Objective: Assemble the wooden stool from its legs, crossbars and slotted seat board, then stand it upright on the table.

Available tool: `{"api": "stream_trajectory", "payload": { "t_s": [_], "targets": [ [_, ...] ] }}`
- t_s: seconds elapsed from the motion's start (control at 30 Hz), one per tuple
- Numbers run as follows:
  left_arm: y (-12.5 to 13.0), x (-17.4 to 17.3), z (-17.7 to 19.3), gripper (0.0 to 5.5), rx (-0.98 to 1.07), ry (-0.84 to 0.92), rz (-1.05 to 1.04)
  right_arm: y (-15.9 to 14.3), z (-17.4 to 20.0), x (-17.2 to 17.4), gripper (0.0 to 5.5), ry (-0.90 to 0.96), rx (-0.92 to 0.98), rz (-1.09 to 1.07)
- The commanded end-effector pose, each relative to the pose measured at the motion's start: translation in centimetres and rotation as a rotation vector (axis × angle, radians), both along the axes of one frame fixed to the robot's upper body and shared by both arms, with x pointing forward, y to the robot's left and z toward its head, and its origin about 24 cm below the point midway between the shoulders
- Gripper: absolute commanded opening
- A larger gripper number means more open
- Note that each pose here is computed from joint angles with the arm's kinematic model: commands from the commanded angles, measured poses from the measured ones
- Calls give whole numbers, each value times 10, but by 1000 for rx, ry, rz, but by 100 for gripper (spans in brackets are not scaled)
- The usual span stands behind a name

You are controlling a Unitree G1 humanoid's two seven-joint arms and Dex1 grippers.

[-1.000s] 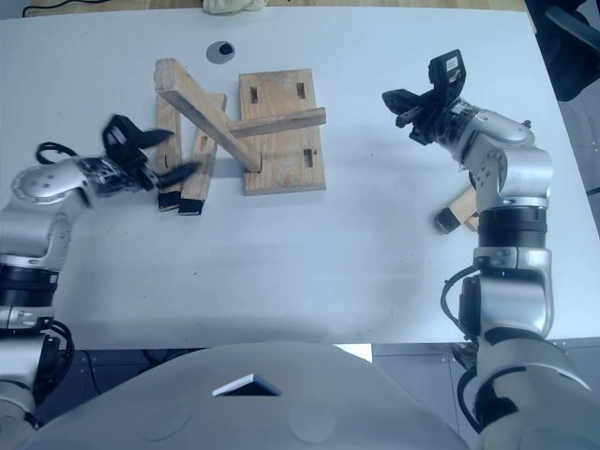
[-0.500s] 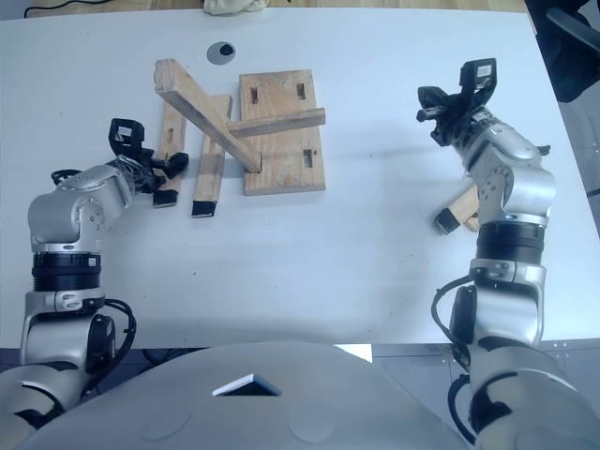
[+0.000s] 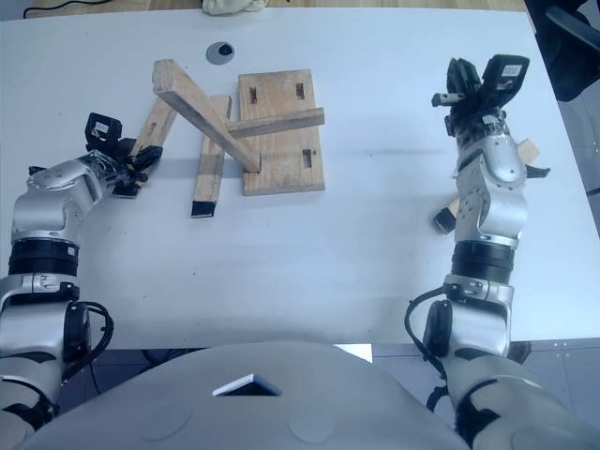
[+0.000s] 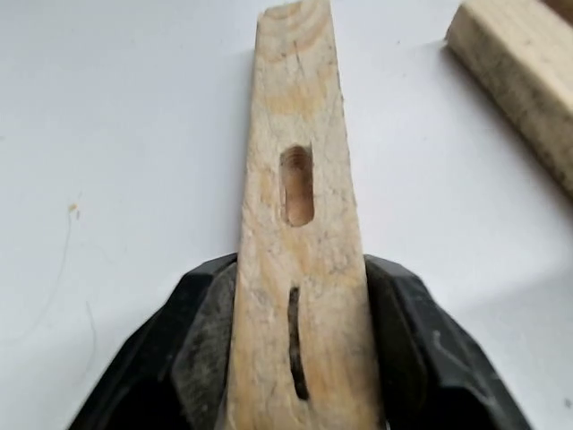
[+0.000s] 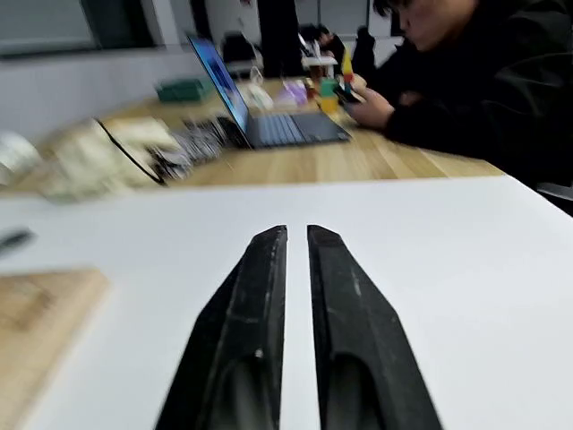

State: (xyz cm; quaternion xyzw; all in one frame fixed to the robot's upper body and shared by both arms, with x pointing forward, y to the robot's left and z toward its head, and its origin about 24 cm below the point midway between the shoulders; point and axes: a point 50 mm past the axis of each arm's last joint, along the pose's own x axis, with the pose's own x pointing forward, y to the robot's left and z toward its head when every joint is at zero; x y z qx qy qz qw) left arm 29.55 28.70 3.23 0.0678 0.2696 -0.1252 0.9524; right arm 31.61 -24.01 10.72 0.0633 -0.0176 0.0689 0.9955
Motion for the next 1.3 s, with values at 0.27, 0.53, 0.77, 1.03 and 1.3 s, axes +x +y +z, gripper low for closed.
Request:
{"api": "stream_trajectory", "payload": {
  "t_s": [0.27,0.53,0.77,1.03,1.3],
  "targets": [
    [-58,45,164,203,-381,-651,-541,74,119,32,239,-189,361,877],
    [-128,32,223,203,-419,-656,-1096,92,175,8,382,-286,507,1186],
    [-136,28,213,203,-430,-530,-1245,84,182,-1,422,-307,619,1333],
    [-150,25,216,201,-521,-466,-1320,87,170,-13,276,-274,580,1432],
    [-153,26,216,201,-595,-453,-1300,96,159,-3,335,-274,425,1293]
  ]
}}
